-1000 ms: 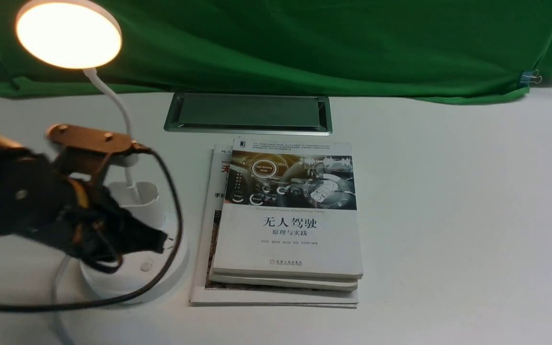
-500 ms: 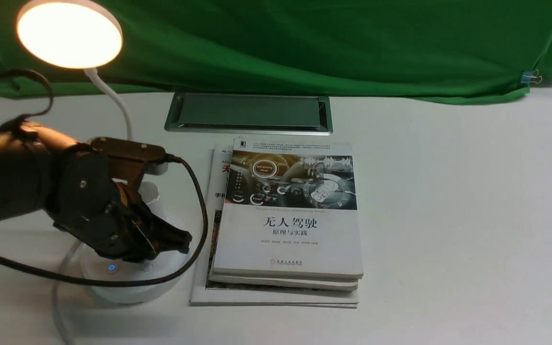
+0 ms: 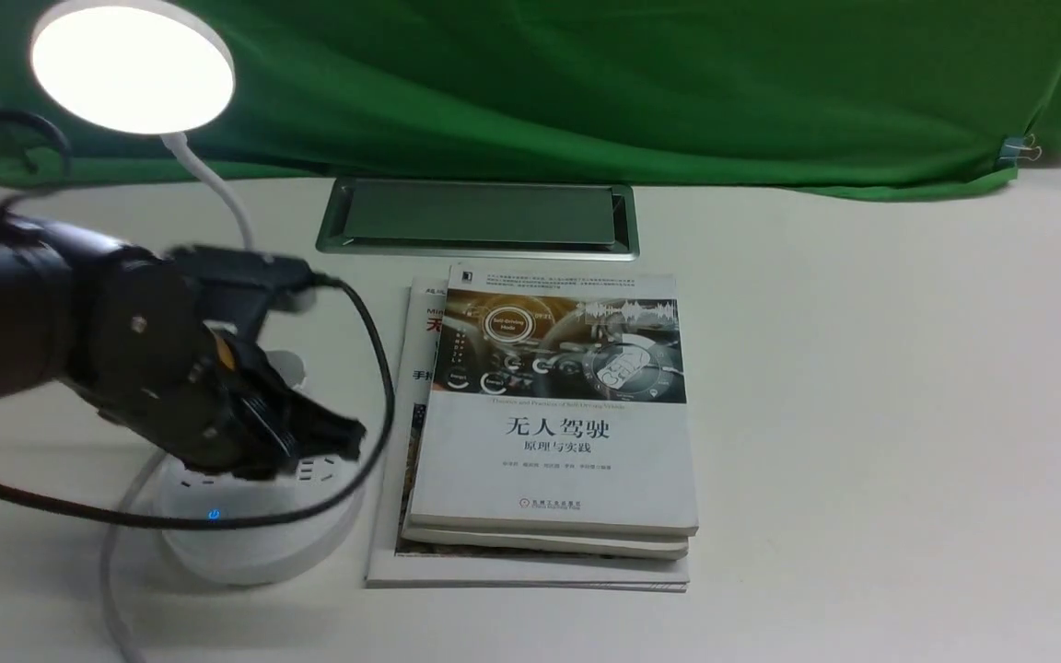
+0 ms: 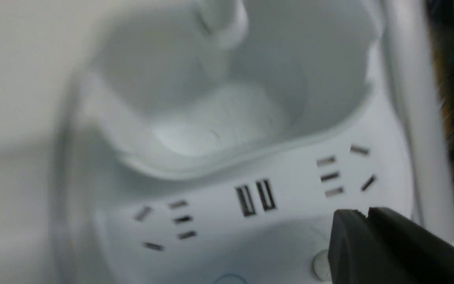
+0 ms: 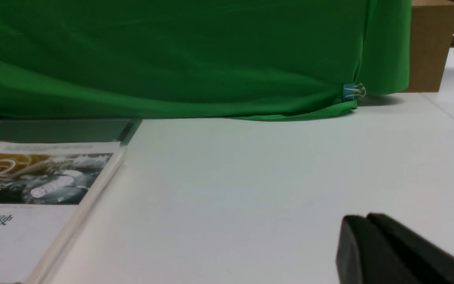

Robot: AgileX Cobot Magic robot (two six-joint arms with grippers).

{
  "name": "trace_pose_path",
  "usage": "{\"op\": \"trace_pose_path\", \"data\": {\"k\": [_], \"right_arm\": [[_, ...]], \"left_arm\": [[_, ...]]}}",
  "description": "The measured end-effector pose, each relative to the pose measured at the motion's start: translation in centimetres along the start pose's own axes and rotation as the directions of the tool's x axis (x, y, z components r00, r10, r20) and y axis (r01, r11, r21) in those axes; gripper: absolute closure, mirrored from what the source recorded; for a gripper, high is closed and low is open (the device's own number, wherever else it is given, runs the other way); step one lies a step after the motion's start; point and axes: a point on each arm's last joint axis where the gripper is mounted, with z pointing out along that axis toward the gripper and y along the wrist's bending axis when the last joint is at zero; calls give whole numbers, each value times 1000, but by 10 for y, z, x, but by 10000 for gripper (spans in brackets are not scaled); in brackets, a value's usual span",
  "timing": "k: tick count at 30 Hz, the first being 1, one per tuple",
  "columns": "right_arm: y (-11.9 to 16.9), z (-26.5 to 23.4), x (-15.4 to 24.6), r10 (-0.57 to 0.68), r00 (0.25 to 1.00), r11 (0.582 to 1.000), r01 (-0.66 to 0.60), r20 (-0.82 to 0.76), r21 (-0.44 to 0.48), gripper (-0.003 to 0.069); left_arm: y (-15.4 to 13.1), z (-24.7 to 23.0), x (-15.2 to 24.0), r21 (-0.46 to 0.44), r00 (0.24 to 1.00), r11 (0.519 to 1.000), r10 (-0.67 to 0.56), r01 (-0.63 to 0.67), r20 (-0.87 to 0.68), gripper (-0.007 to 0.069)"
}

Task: Turn off the desk lamp on the white desktop by hand.
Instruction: 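Press the power button on the round power strip under the lamp with the left gripper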

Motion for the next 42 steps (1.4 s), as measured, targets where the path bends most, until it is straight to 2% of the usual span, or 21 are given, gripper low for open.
{"op": "trace_pose_path", "data": {"k": [4, 9, 12, 20, 25, 29, 34, 42], "right_arm": [[0, 0, 0, 0, 1000, 1000, 0, 1, 0, 622], [0, 0, 0, 0, 1000, 1000, 0, 1, 0, 622], [0, 0, 0, 0, 1000, 1000, 0, 1, 0, 622], [0, 0, 0, 0, 1000, 1000, 0, 1, 0, 622], [0, 0, 0, 0, 1000, 1000, 0, 1, 0, 622], [0, 0, 0, 0, 1000, 1000, 0, 1, 0, 622], [0, 0, 0, 0, 1000, 1000, 0, 1, 0, 622], [0, 0, 0, 0, 1000, 1000, 0, 1, 0, 622]], "left_arm": [[0, -5, 6, 5, 1000, 1000, -3, 3, 18, 606], [-2, 25, 32, 40, 998, 998, -43, 45, -48, 606], [-1, 31, 35, 44, 998, 998, -52, 53, -23, 606], [-2, 16, 33, 51, 999, 997, -50, 50, -16, 606], [-3, -8, 23, 56, 996, 998, -39, 34, 82, 606], [-2, -2, 23, 51, 997, 998, -34, 30, 63, 606], [-2, 23, 28, 44, 999, 998, -38, 39, -30, 606], [-2, 24, 26, 43, 999, 998, -39, 40, -37, 606]]}}
